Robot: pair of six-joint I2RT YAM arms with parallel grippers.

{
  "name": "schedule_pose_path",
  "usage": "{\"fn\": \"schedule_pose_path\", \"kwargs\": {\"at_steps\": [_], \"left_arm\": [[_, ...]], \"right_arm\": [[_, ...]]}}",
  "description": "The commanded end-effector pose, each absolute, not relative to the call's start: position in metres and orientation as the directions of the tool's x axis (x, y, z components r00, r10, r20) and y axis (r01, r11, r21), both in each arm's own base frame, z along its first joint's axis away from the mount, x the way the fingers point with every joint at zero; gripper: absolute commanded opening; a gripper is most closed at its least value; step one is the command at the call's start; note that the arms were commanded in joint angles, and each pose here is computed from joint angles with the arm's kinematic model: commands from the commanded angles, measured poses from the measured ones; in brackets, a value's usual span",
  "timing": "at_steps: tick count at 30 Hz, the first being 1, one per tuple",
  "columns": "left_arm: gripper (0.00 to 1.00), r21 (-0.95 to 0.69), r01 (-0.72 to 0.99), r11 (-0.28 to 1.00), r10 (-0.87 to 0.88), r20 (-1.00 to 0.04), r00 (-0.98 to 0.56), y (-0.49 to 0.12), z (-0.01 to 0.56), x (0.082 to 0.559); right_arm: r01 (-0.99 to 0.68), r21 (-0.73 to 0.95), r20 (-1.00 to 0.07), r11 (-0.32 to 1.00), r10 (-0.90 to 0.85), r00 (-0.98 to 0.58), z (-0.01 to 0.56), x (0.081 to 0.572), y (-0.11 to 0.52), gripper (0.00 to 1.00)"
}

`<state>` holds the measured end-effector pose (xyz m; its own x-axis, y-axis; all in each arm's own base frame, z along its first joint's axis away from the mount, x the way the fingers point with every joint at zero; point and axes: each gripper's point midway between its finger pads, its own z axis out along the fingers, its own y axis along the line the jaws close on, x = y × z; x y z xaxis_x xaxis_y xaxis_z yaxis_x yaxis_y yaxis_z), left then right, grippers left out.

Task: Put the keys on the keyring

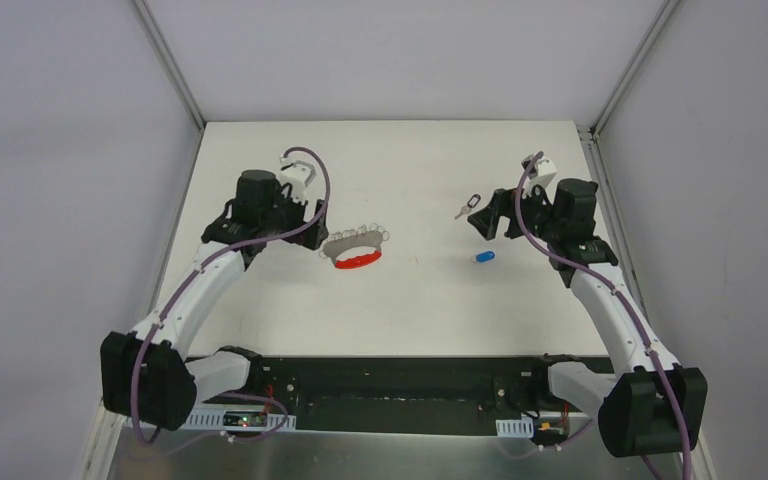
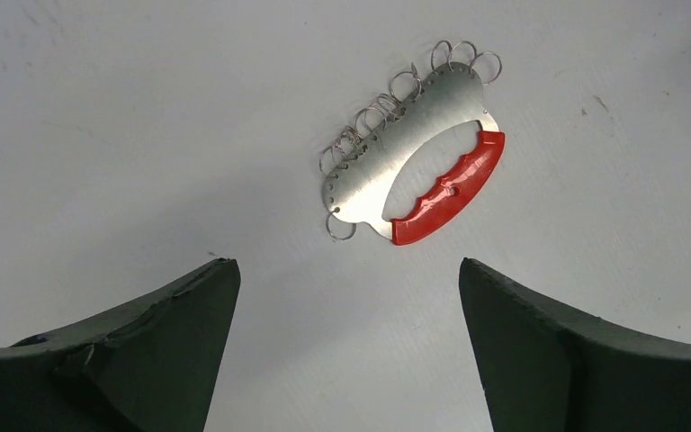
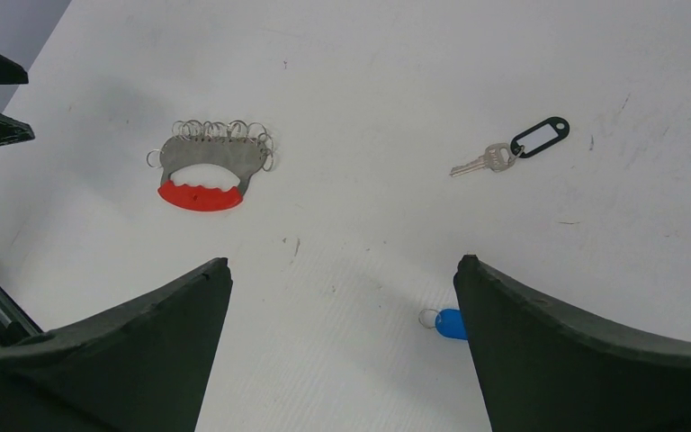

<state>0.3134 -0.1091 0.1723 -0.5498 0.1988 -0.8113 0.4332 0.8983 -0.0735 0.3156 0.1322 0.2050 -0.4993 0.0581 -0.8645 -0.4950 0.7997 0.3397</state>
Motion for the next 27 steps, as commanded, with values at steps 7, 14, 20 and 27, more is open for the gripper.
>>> {"fn": "schedule_pose_path", "kwargs": {"at_steps": [7, 14, 20, 27], "left_arm": [[0.72, -0.133, 0.337, 0.932, 0.237, -0.481, -0.844, -0.114, 0.105, 0.312], [0.58, -0.247, 0.263, 0.933, 0.193, -0.275, -0.942, -0.125, 0.067, 0.302], [0.51, -0.325, 0.163, 0.932, 0.107, -0.182, -0.977, -0.127, 0.048, 0.308], [0.44, -0.373, 0.104, 0.922, 0.052, -0.147, -0.988, -0.131, 0.034, 0.316]], "right_arm": [[-0.531, 0.290, -0.891, 0.796, 0.021, -0.453, 0.208, 0.316, 0.132, 0.98], [-0.531, 0.303, -0.878, 0.791, 0.015, -0.479, 0.200, 0.316, 0.133, 0.98], [-0.535, 0.312, -0.872, 0.785, 0.012, -0.490, 0.196, 0.315, 0.134, 0.98], [-0.539, 0.317, -0.868, 0.781, 0.010, -0.496, 0.195, 0.315, 0.135, 0.98]]}}
